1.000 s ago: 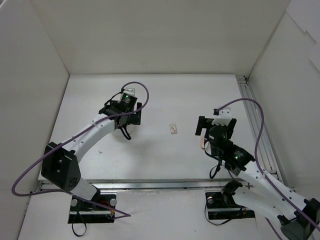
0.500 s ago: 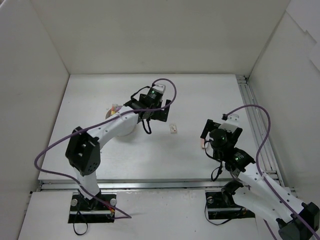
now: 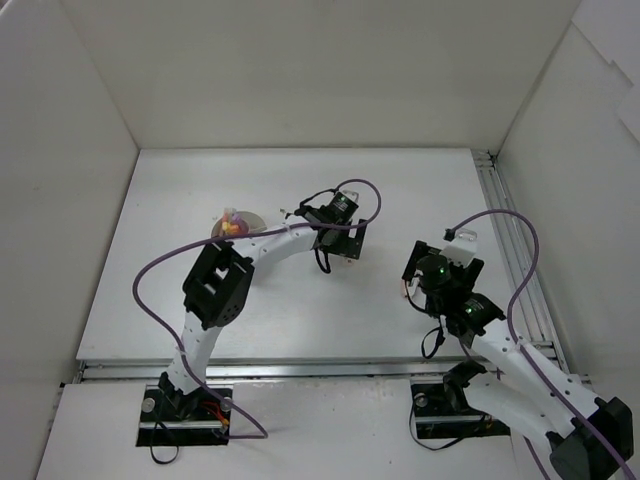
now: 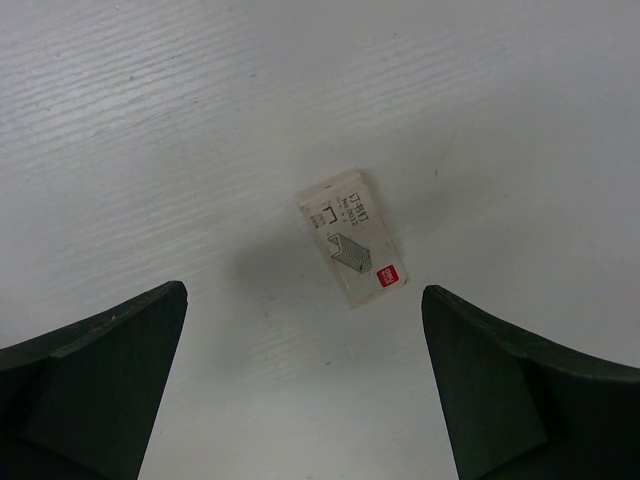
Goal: Sort the stationery into containers
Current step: Pick up the stationery from the center of the board.
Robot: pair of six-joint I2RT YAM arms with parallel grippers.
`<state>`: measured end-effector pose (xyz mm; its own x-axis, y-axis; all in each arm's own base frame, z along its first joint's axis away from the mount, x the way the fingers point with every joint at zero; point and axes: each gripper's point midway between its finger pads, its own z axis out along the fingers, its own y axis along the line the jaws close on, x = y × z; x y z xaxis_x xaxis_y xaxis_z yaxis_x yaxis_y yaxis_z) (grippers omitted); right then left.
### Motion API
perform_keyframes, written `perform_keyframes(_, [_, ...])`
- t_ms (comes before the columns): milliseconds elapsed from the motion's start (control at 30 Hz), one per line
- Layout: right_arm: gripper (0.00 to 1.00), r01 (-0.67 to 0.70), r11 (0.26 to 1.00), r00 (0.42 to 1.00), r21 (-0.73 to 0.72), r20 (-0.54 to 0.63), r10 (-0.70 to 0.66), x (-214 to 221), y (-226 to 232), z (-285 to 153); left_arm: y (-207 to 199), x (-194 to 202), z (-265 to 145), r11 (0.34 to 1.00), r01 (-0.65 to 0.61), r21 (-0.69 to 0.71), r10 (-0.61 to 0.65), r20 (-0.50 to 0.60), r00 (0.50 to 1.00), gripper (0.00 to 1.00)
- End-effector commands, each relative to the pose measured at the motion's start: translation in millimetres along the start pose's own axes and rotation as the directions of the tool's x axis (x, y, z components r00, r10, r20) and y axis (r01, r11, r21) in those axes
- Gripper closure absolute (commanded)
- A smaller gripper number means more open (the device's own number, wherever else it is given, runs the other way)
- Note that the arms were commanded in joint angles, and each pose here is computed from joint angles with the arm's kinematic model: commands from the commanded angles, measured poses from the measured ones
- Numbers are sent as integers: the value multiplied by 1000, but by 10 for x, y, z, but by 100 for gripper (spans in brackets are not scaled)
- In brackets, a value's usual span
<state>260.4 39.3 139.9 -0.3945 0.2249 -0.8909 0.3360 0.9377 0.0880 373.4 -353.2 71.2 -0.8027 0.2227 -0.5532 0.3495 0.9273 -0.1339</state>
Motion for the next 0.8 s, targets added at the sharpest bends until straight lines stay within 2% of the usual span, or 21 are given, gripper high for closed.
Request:
perform_keyframes(0, [2,-33,999,999,7,14,33,-131,52,22,-232,-345,-118,996,66,55,-71,91,993,0])
perform_keyframes(133, [2,-18,1000,1000,14,3,18,-114,52,36,-294,-318,31,996,83,15,-84,82,993,0])
perform_keyframes(200, [2,-12,1000,1000,18,3,12,-115,40,41,-248,-254,130,996,90,-19,-88,59,994,4])
perform_keyframes(267, [2,-7,1000,1000,18,4,6,-118,39,38,-246,-211,177,995,86,-49,-84,46,995,18])
perform_keyframes(300, [2,-7,1000,1000,21,4,7,-115,27,40,-240,-208,184,995,87,-54,-85,44,995,33])
perform_keyframes(400, [2,0,1000,1000,25,7,0,-116,18,41,-217,-175,175,995,83,-63,-81,35,996,55])
perform_keyframes(433, [2,1,1000,1000,26,8,-1,-120,11,39,-207,-223,105,994,86,-65,-83,52,995,70])
perform_keyframes(467, [2,0,1000,1000,26,9,0,-128,10,39,-192,-238,63,994,86,-69,-82,59,995,77])
perform_keyframes(500, [2,0,1000,1000,26,9,0,-127,12,41,-157,-228,28,993,84,-82,-79,63,995,89])
perform_keyframes(600, [2,2,1000,1000,26,12,-2,-141,6,35,-33,-307,-228,990,66,-122,-53,106,993,100])
perform_keyframes(667, [2,10,1000,1000,24,10,-10,-132,7,35,62,-476,-532,989,68,-131,-45,173,984,100])
perform_keyframes(700, [2,13,1000,1000,23,9,-13,-131,8,34,222,-406,-545,986,53,-158,-27,160,987,100])
perform_keyframes(767, [2,14,1000,1000,22,6,-14,-126,9,41,403,-567,-873,982,94,-164,-54,236,970,100])
